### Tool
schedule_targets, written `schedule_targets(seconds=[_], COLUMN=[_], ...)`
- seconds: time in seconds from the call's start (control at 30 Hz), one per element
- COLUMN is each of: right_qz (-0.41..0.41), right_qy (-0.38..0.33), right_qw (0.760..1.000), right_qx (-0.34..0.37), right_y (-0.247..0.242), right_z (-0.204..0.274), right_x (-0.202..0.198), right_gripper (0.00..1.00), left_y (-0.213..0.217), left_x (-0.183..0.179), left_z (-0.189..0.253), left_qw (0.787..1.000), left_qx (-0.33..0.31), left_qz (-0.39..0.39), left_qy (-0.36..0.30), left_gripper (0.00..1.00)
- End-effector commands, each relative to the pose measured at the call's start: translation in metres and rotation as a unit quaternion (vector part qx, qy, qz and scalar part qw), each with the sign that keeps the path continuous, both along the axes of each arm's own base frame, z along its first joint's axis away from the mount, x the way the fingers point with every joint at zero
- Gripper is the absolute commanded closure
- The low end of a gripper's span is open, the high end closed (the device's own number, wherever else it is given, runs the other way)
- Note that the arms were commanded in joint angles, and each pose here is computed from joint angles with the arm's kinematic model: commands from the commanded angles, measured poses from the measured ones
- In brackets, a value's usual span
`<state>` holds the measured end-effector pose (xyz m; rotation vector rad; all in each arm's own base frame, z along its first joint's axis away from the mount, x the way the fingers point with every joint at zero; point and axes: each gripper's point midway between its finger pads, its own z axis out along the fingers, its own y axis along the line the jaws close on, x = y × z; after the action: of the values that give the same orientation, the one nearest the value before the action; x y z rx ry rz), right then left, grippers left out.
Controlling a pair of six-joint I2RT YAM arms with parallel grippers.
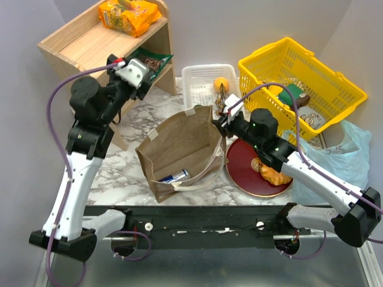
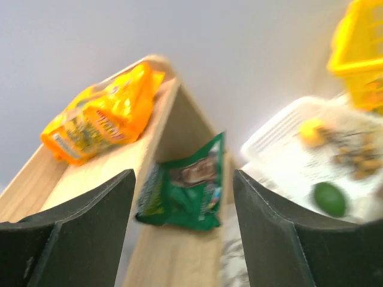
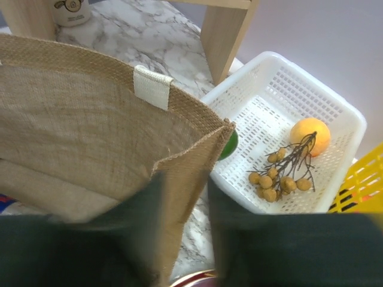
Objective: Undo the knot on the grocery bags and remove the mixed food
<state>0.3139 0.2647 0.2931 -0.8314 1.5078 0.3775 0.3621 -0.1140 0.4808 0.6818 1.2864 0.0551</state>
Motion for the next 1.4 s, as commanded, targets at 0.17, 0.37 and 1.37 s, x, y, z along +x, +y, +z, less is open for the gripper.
schedule_targets(seconds=[0.17, 0.37, 1.37], right_qz=[0.096, 0.14, 0.345], right_qy=[0.038, 0.098, 0.002], right_qw=[0.995, 0.985, 0.938], right_qx=[-0.004, -0.005, 0.038], right_y=[0.009, 0.005, 0.062], right_z=[-0.013, -0.052, 0.081], right_x=[-0.04, -0.075, -0.106], right_gripper=[0.01, 0.01, 0.01], left_y=[-0.045, -0.049, -0.079], left_x=[-0.083, -0.093, -0.01], left_z=[-0.188, -0.223, -0.158], left_qw=[0.927, 0.906, 0.961], left_qx=[-0.022, -0.047, 0.048], left_qz=[-0.154, -0.154, -0.085], left_qy=[0.341, 0.39, 0.257], left_gripper=[0.23, 0.22, 1.0])
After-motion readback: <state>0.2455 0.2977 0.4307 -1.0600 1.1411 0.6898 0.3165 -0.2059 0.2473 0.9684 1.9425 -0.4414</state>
